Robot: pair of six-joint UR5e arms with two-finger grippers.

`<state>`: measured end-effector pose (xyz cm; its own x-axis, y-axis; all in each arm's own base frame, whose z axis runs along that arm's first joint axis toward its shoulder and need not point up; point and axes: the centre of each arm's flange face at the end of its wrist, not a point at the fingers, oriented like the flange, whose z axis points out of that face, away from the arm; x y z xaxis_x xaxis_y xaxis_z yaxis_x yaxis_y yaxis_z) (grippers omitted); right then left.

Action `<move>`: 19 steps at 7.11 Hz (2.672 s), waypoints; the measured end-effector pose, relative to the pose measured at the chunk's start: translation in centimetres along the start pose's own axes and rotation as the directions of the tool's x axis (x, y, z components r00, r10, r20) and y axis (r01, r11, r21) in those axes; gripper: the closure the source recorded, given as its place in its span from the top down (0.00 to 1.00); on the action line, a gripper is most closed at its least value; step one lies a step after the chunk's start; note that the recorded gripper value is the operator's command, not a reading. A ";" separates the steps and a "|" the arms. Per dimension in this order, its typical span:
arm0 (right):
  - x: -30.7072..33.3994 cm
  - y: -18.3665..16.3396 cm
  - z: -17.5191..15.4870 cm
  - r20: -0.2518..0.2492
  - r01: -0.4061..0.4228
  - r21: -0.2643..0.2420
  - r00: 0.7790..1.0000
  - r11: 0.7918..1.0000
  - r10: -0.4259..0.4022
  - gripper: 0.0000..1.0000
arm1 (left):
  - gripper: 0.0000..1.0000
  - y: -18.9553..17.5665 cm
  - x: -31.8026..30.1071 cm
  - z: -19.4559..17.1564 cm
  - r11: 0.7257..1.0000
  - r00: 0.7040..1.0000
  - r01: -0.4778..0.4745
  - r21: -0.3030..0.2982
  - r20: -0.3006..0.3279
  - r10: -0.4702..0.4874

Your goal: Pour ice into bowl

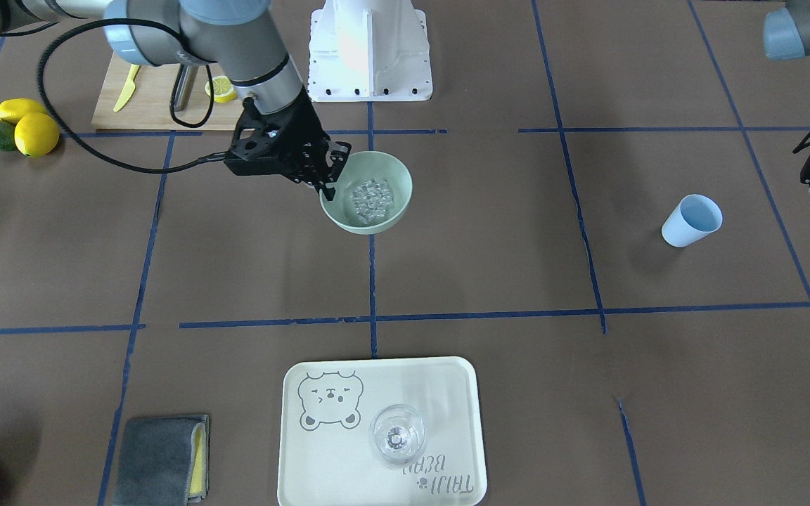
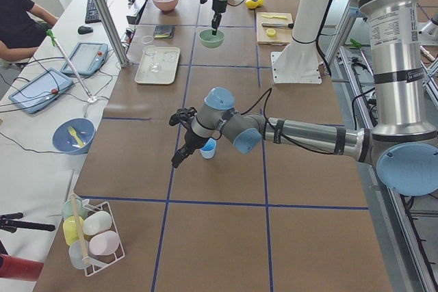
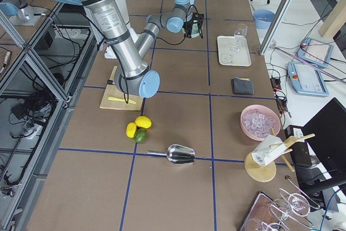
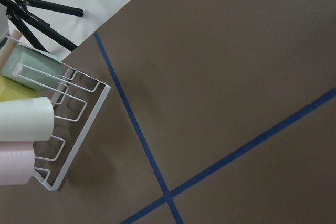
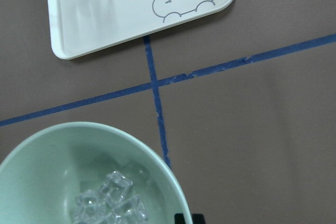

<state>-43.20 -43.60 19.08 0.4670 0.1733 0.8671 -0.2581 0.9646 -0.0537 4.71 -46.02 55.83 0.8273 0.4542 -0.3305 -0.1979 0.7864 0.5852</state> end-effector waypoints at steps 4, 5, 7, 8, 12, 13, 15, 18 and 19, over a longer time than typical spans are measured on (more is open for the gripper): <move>19.6 -3.1 -4.1 -0.119 0.143 0.013 0.983 0.990 -0.141 0.00 | 1.00 -2.7 -8.6 -5.0 0.987 0.993 0.106 -0.121 -0.039 -0.111; 25.4 -3.3 -4.1 -0.131 0.167 0.016 0.978 0.986 -0.164 0.00 | 1.00 -2.6 -9.0 -5.3 0.986 0.992 0.114 -0.124 -0.043 -0.120; 37.0 -4.9 -3.5 -0.135 0.184 -0.007 0.974 0.983 -0.183 0.00 | 1.00 -2.4 -9.1 -5.3 0.985 0.991 0.119 -0.128 -0.048 -0.126; 41.7 -5.7 -3.2 -0.147 0.198 -0.017 0.969 0.980 -0.198 0.00 | 1.00 -2.3 -9.1 -5.2 0.984 0.991 0.120 -0.130 -0.049 -0.128; 49.9 -6.5 -2.8 -0.182 0.171 -0.063 0.967 0.983 -0.180 1.00 | 1.00 -1.9 -9.5 -4.4 0.981 0.989 0.132 -0.141 -0.051 -0.140; 50.9 -6.9 -3.0 -0.193 0.173 -0.062 0.964 0.983 -0.181 1.00 | 1.00 -2.0 -9.6 -4.3 0.981 0.989 0.132 -0.140 -0.052 -0.140; 52.6 -8.3 -4.9 -0.216 0.221 -0.064 0.949 0.973 -0.230 1.00 | 1.00 -2.1 -9.6 -4.3 0.982 0.989 0.132 -0.137 -0.051 -0.140; 54.6 -11.7 -11.6 -0.298 0.330 -0.171 0.881 0.928 -0.368 1.00 | 1.00 -2.1 -9.7 -4.4 0.981 0.989 0.133 -0.141 -0.047 -0.141; 55.1 -13.3 -14.9 -0.309 0.357 -0.207 0.859 0.911 -0.407 1.00 | 1.00 -1.9 -9.7 -4.2 0.980 0.989 0.134 -0.148 -0.048 -0.143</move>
<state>-1.46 -43.92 60.18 0.7682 -0.1827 0.6136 0.1070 0.9816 0.1583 -5.11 -50.21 54.80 0.8209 0.3569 -0.4458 -0.1605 0.8934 0.4197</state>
